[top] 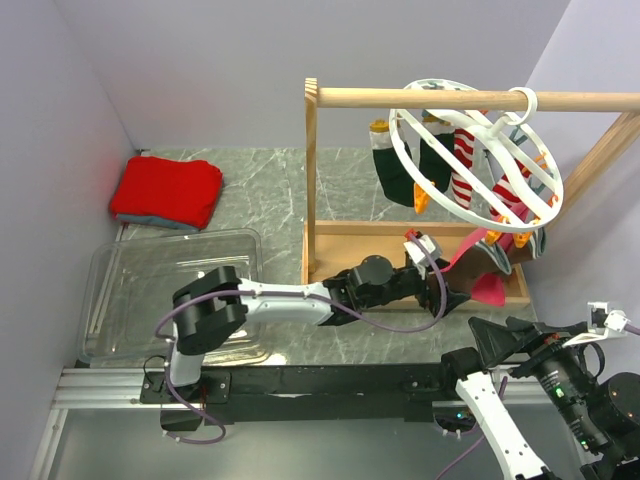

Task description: Remove the socks clipped to the hanger

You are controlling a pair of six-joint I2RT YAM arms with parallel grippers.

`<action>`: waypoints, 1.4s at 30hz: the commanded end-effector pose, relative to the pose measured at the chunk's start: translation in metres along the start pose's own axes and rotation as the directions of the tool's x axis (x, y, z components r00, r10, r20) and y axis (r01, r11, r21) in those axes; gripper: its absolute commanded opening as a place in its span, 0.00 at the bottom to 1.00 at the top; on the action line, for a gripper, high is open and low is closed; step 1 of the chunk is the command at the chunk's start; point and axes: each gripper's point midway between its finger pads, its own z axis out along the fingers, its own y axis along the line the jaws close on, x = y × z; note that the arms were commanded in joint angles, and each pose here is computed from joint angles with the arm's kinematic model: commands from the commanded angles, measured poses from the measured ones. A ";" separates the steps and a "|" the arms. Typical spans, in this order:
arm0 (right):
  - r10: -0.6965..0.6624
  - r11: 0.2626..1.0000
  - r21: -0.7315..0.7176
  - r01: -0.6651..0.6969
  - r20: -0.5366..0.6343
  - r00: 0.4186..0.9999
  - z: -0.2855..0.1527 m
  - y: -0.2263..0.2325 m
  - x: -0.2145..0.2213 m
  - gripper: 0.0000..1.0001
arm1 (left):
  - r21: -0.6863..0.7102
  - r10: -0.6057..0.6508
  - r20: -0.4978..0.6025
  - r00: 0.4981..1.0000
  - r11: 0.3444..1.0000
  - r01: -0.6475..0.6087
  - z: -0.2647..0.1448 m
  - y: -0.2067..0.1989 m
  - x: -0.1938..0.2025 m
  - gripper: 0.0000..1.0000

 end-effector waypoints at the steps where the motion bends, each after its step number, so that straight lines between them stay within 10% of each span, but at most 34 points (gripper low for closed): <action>1: -0.010 1.000 -0.022 0.009 -0.042 0.999 -0.010 0.005 0.006 1.00 | -0.029 0.086 0.161 0.983 0.996 -0.082 0.019 0.003 -0.049 0.96; 9: -0.003 0.999 0.044 0.003 -0.009 1.000 0.001 -0.006 -0.002 1.00 | -0.005 0.073 0.133 0.988 0.997 -0.073 0.038 0.006 -0.028 0.98; 21: -0.065 0.991 0.123 0.059 0.040 0.997 0.018 -0.014 -0.028 1.00 | 0.368 -0.144 -0.107 0.984 0.914 0.174 0.013 -0.043 -0.027 0.25; 34: -0.075 0.997 -0.007 0.077 0.144 0.987 0.060 0.028 -0.081 1.00 | 0.540 -0.382 -0.312 0.870 0.682 0.493 -0.054 -0.096 -0.053 0.26; 42: -0.063 0.996 -0.059 0.069 0.101 0.993 0.100 0.037 -0.075 1.00 | 0.498 -0.352 -0.311 0.882 0.730 0.467 -0.065 -0.095 -0.057 0.24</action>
